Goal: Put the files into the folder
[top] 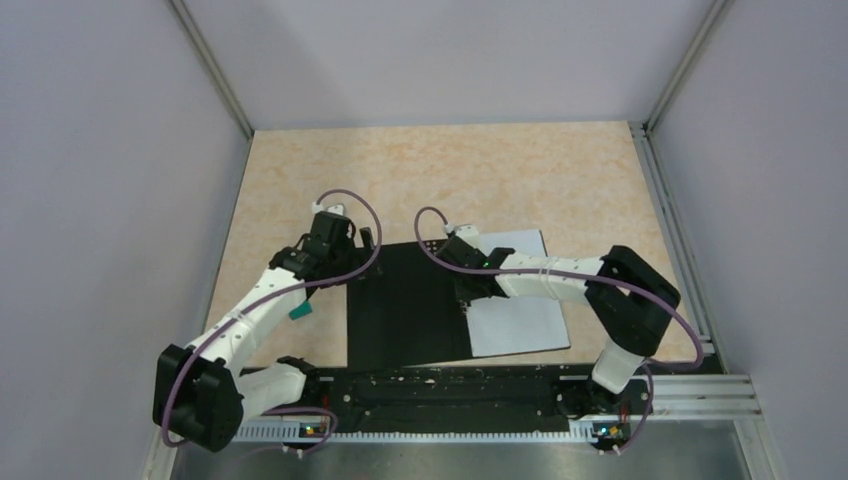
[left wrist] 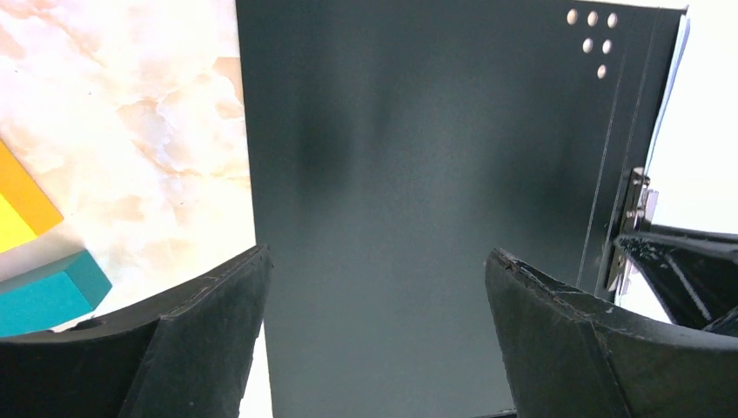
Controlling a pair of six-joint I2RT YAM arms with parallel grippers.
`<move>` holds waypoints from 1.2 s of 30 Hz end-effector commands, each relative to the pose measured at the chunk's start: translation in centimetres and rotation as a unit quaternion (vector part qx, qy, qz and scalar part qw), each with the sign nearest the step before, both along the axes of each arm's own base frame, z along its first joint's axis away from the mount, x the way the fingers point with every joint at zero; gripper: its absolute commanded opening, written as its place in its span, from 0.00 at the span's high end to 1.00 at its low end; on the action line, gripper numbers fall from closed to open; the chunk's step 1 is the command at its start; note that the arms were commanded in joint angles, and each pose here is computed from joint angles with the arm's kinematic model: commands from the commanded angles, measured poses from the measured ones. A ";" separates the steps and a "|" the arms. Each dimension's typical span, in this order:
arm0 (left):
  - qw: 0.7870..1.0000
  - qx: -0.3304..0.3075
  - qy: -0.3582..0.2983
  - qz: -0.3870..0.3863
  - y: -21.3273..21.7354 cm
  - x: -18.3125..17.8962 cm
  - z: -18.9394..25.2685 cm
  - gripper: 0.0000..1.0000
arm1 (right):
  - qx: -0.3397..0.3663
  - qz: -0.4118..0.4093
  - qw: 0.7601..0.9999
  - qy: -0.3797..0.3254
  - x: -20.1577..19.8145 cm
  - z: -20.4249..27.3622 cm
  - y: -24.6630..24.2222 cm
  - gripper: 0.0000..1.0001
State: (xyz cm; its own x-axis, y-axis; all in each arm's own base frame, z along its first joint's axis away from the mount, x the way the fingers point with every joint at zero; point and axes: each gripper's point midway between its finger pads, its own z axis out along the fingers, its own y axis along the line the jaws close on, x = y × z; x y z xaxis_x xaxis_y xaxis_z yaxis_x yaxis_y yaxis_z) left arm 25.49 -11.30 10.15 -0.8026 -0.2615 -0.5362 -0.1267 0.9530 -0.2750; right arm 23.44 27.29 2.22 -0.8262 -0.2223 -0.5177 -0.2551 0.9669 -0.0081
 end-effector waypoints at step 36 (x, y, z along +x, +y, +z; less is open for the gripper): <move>0.986 -0.144 0.088 -0.003 -0.8 -0.8 -4.1 0.04 | 0.078 -0.001 0.997 0.013 1.7 2.7 -4.7 0.83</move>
